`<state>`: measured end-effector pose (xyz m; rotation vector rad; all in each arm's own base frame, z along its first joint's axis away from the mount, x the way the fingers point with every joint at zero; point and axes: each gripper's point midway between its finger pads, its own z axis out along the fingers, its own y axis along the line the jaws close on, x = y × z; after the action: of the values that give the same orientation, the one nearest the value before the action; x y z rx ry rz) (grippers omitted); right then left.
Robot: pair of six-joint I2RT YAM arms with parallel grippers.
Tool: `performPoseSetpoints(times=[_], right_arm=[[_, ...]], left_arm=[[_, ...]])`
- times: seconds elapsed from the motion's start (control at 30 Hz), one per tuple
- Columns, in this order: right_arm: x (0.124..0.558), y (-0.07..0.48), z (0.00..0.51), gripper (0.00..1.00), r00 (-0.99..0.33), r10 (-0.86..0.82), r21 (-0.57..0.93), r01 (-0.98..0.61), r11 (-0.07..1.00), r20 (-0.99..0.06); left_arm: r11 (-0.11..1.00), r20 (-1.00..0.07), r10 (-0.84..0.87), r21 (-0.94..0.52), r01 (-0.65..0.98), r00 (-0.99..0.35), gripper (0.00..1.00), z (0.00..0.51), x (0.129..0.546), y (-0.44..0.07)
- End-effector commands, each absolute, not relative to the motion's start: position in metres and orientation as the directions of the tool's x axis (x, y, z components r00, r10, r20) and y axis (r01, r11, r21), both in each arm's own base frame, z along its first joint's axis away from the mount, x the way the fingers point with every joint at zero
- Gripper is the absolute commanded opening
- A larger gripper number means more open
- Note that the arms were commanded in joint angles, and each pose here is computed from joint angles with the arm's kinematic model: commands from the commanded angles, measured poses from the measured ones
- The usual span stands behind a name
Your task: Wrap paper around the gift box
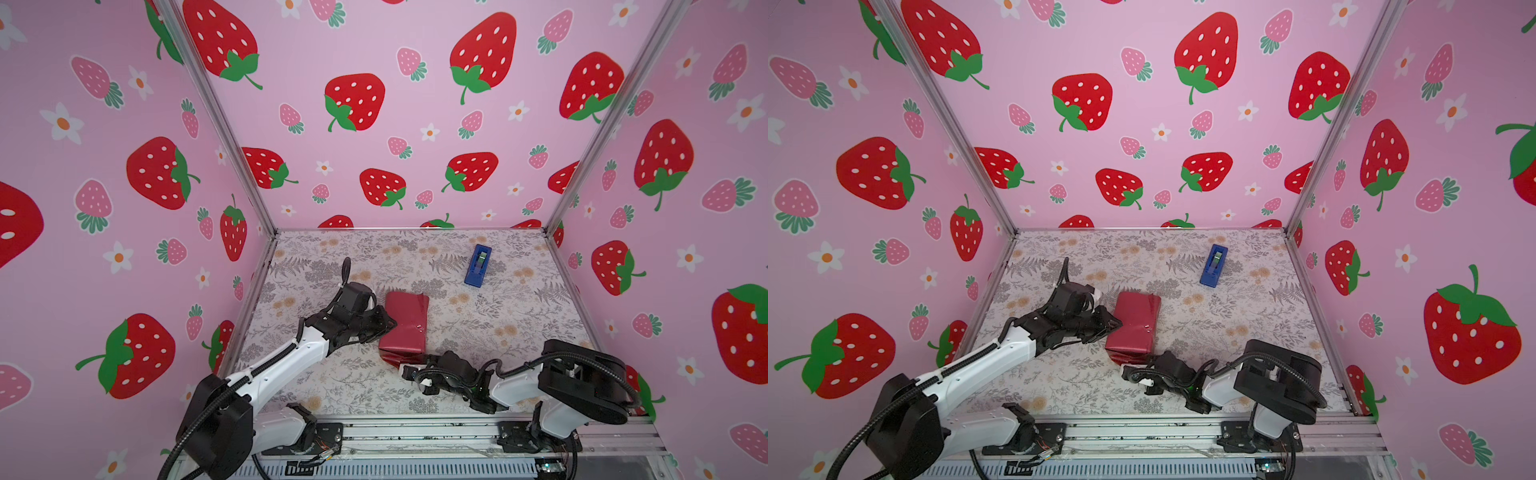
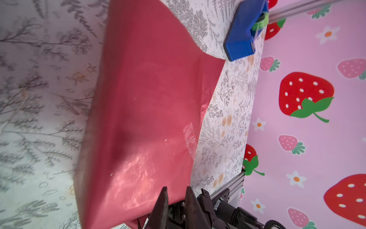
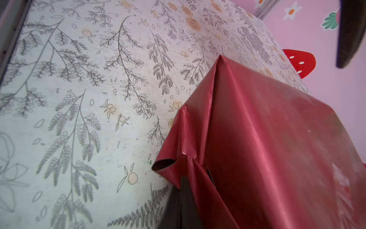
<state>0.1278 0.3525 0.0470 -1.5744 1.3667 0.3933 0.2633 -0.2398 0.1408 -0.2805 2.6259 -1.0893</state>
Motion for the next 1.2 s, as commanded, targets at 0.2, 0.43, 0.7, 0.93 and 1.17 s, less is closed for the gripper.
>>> performPoseSetpoints(times=[0.2, 0.43, 0.7, 0.93, 1.17], right_arm=[[0.124, 0.341, 0.059, 0.0, 0.294, -0.554, -0.438, -0.887, 0.144, -0.778], [0.134, 0.344, 0.066, 0.0, 0.308, -0.556, -0.473, -0.863, 0.178, -0.772], [0.141, 0.346, 0.073, 0.0, 0.304, -0.543, -0.478, -0.853, 0.211, -0.783], [0.152, 0.343, 0.086, 0.0, 0.276, -0.512, -0.458, -0.846, 0.271, -0.813], [0.162, 0.341, 0.086, 0.0, 0.236, -0.519, -0.433, -0.851, 0.297, -0.821]], left_arm=[[0.664, -0.087, -0.062, -0.747, 0.024, -0.994, 0.07, 0.126, 0.259, -0.276], [0.716, -0.023, -0.069, -0.697, -0.034, -0.997, 0.07, 0.096, 0.254, -0.268], [0.76, 0.042, -0.076, -0.644, -0.085, -0.996, 0.07, 0.069, 0.246, -0.26], [0.786, 0.054, -0.074, -0.611, -0.092, -0.996, 0.07, 0.06, 0.241, -0.253], [0.801, 0.058, -0.064, -0.593, -0.086, -0.996, 0.07, 0.055, 0.238, -0.251]])
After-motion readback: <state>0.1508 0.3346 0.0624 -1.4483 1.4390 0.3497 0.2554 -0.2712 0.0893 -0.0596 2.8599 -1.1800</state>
